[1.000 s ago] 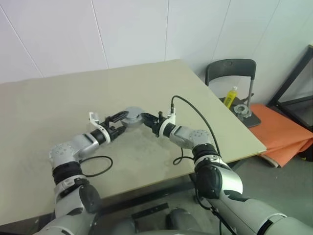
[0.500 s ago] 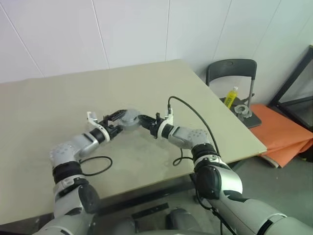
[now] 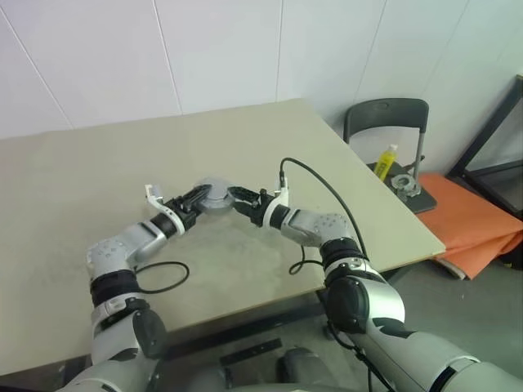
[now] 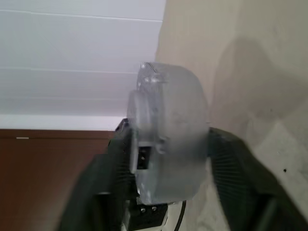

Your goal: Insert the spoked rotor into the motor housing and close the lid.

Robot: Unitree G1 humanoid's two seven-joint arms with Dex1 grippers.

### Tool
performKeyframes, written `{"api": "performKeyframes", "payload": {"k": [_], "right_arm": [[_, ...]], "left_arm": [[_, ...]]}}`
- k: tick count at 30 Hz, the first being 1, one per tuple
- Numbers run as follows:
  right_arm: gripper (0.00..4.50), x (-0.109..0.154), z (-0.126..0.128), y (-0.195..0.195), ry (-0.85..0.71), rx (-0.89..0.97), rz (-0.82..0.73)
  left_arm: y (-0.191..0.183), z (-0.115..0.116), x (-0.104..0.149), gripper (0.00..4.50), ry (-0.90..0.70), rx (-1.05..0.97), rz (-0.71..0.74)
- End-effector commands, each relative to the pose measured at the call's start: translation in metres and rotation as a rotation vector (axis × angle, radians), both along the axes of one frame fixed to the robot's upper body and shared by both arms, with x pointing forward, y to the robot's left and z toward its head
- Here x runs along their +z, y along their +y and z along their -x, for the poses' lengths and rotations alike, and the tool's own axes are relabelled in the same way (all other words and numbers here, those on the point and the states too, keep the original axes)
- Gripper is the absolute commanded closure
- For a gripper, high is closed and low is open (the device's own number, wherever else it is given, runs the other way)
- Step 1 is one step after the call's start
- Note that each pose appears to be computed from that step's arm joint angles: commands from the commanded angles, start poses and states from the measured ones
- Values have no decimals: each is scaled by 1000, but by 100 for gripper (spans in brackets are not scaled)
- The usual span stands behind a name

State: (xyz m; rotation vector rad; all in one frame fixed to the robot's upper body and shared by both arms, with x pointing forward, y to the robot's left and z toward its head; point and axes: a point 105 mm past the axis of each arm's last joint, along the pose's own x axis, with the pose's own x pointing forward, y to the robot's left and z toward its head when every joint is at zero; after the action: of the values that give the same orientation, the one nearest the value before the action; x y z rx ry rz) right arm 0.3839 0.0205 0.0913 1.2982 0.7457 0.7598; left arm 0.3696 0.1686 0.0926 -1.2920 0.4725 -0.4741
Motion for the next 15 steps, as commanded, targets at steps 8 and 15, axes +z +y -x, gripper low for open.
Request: {"api": "performKeyframes", "payload": {"k": [8, 15], "right_arm": [[4, 36, 12, 32, -123, 97, -98], [4, 36, 10, 29, -124, 89, -94]], "left_arm": [[47, -28, 26, 230, -59, 341, 201], [124, -28, 19, 230, -74, 825, -49]]}}
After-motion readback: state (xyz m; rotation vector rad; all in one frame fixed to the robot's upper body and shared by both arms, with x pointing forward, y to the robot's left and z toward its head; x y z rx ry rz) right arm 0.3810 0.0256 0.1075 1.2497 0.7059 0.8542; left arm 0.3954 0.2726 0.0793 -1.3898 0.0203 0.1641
